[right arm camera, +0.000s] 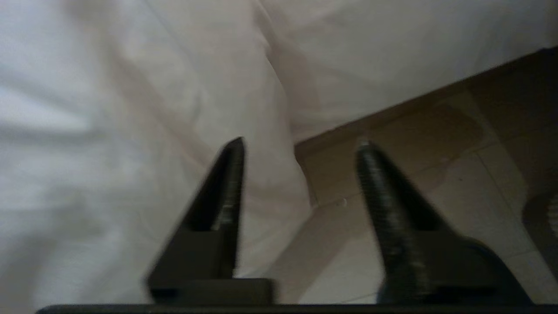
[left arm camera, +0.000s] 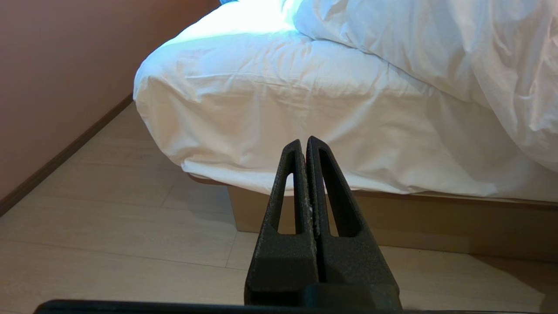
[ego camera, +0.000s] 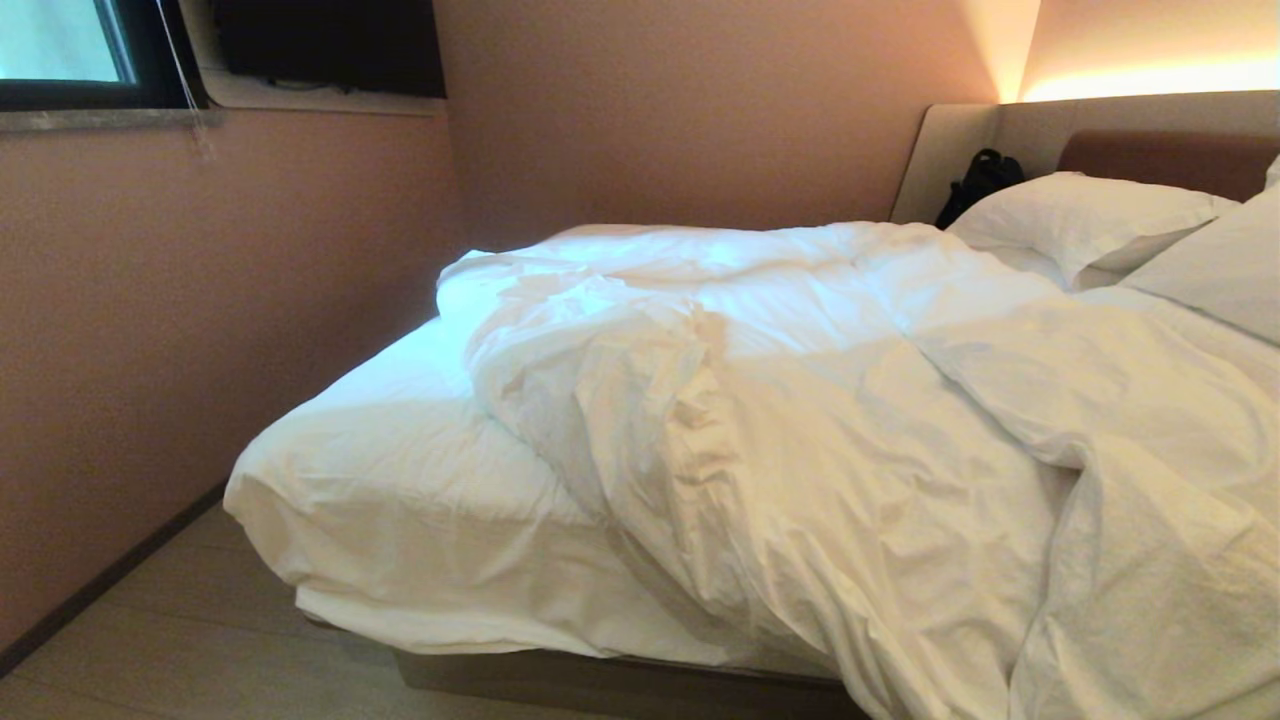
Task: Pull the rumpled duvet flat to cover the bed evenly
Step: Flatten the corners of the folded blanket
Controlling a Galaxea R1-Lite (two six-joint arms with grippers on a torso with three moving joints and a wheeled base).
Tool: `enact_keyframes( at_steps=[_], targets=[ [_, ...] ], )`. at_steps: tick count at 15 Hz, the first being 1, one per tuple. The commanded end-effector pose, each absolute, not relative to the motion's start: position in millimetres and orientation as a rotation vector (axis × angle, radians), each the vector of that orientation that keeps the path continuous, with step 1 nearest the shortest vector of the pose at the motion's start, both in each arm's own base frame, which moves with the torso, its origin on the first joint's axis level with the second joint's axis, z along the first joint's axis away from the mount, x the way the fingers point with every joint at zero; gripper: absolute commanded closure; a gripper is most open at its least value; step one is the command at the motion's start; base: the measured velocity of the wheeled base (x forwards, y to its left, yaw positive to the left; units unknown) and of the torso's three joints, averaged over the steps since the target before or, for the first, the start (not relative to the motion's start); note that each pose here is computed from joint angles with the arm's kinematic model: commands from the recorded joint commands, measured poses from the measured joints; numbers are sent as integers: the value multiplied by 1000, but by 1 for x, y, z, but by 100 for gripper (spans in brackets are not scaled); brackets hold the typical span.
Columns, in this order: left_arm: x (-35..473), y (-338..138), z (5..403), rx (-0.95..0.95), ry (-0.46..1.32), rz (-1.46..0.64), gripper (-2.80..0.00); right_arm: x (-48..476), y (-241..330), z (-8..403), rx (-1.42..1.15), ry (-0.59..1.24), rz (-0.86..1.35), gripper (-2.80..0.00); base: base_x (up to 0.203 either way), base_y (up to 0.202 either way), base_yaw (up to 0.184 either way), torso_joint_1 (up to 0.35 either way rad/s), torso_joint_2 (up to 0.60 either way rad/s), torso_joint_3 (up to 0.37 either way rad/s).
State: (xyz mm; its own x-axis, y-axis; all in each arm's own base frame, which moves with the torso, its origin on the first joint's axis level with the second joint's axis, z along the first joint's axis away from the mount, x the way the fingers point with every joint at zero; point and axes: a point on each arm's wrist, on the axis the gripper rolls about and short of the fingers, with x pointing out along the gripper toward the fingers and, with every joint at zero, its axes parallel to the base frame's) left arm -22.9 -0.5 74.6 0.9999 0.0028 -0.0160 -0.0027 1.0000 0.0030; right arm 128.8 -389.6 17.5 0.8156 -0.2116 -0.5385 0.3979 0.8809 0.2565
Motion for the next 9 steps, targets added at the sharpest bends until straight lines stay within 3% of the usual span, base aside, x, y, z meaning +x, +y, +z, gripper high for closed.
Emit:
enact_keyframes(
  at_steps=[1, 9],
  targets=[
    [-23, 0, 75, 3, 16, 3, 0, 130, -390, 11, 342, 533, -315, -280, 0, 0, 0, 0, 0, 0],
    [-23, 0, 75, 3, 15, 3, 0, 161, -381, -4, 246, 572, -199, -280, 0, 0, 0, 0, 0, 0]
  ],
)
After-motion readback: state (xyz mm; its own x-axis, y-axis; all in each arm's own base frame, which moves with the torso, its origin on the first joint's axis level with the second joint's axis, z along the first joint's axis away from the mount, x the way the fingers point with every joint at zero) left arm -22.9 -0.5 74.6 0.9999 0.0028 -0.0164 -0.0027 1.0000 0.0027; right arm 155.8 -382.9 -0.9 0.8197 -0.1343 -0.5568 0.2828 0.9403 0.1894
